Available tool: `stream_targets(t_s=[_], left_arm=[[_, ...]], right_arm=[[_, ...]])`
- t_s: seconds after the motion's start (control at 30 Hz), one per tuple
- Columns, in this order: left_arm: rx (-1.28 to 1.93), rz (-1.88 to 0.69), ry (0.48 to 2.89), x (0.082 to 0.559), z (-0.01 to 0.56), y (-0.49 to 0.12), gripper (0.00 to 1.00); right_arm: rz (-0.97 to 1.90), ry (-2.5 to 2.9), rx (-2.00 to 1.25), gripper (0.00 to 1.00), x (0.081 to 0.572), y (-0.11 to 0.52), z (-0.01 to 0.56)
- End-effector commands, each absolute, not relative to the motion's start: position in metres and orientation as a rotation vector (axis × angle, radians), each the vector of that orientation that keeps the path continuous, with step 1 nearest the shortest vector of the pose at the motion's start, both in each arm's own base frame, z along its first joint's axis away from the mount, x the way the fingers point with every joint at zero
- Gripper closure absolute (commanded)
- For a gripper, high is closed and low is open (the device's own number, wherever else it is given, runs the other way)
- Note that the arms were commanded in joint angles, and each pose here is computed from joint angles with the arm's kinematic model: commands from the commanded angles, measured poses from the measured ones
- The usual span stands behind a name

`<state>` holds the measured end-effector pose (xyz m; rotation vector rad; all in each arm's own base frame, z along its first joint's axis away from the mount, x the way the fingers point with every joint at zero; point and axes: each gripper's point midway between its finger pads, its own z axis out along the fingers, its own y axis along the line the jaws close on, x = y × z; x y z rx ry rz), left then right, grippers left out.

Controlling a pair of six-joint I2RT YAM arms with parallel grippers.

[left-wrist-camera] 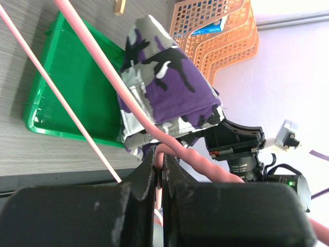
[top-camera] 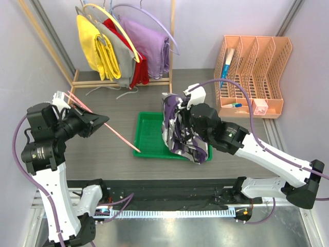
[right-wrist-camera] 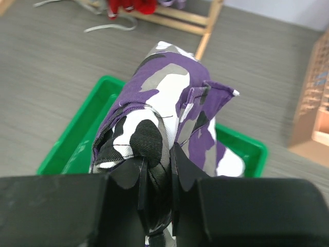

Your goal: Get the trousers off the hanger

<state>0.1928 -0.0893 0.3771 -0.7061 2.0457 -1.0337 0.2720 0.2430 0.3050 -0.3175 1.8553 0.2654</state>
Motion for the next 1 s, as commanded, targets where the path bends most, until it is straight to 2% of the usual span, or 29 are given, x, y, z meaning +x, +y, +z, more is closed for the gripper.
stream_targets(t_s=[0.0,0.17,0.33,0.43,0.67,0.87,0.97], left_arm=[[-0.629,-1.058,1.986,0.189,0.398,-0.094,1.0],[-0.626,-1.065,1.968,0.192,0.406,-0.094,1.0],[-0.621,-1.064,1.975,0.191,0.406,-0.094,1.0],[-0.621,-1.063,1.971,0.191,0.406,-0.094,1.0],[-0.627,-1.063,1.974,0.193,0.401,-0.093,1.0],[-0.643,-1.068,1.983,0.195,0.393,-0.093,1.0],[-0.642,-1.073,1.99,0.197,0.391,-0.093,1.0]], right_arm=[[0.577,1.76,-0.226,0.99,0.268,0.284,0.343],[0.626,1.866,-0.257,0.99,0.273,0.318,0.298],[0.679,1.915,-0.331,0.99,0.277,0.359,0.289],[0.614,1.965,-0.369,0.99,0.282,0.367,0.274],[0.125,2.02,-0.551,0.99,0.289,0.301,0.252],[-0.113,1.943,-0.614,0.99,0.277,0.24,0.296],[-0.146,1.904,-0.683,0.99,0.264,0.236,0.311]])
